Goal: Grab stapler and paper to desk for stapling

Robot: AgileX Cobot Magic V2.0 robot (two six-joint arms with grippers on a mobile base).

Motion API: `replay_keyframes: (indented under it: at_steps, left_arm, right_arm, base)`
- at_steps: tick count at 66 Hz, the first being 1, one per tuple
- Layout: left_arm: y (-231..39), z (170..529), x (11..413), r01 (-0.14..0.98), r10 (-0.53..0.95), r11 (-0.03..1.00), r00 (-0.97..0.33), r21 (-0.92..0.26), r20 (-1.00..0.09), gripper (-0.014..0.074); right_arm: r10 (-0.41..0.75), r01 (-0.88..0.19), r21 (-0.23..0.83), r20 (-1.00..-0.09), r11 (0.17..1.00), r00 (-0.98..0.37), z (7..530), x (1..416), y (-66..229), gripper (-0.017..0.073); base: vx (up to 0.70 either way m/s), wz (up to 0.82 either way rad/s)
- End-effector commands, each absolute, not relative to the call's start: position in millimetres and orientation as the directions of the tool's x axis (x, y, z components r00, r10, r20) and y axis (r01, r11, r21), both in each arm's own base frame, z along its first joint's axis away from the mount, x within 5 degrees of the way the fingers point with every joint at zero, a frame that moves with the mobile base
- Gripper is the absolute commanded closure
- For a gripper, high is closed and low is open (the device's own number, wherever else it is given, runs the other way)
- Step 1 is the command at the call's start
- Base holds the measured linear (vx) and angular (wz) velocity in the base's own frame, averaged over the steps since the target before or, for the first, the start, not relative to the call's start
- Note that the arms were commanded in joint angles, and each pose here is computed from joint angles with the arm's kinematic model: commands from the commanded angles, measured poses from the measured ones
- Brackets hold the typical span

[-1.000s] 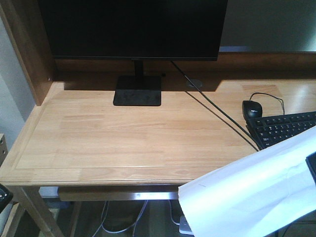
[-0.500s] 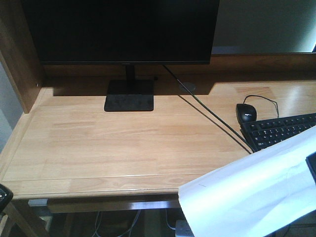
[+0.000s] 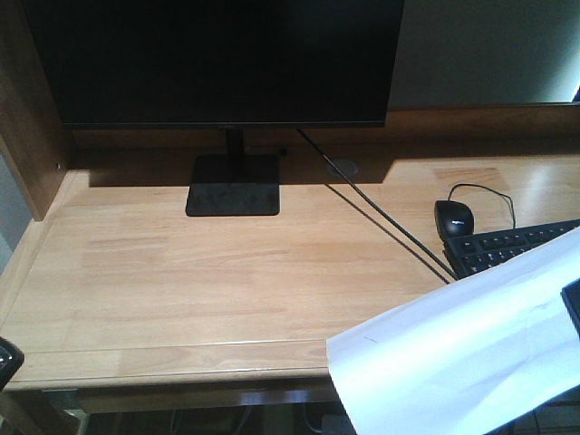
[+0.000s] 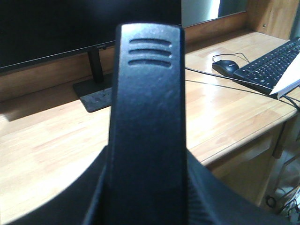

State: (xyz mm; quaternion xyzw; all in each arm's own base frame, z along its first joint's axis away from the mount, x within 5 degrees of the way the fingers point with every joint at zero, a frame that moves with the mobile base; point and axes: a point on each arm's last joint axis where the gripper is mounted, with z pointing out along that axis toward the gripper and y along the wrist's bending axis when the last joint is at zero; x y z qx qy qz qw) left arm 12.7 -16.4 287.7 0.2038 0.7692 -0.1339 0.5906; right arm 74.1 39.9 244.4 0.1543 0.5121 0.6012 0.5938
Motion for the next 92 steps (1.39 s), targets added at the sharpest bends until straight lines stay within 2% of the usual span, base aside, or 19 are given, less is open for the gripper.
replay_keyframes:
  at_steps: [1, 92]
  left_arm:
    - [-16.4, 306.7, 14.2, 0.459, 0.078, 0.888, -0.114, 0.017, -0.99, 0.06]
    - [-16.4, 306.7, 14.2, 0.459, 0.078, 0.888, -0.114, 0.017, -0.99, 0.06]
  right_arm:
    - [0.876, -0.597, 0.775, -0.418, 0.206, -0.24, 247.6, 71.6, 40.2, 0.0561]
    - [0.876, -0.597, 0.775, -0.418, 0.206, -0.24, 247.6, 71.6, 40.2, 0.0561]
  base:
    - [0.06, 0.0]
    - [0.01, 0.0]
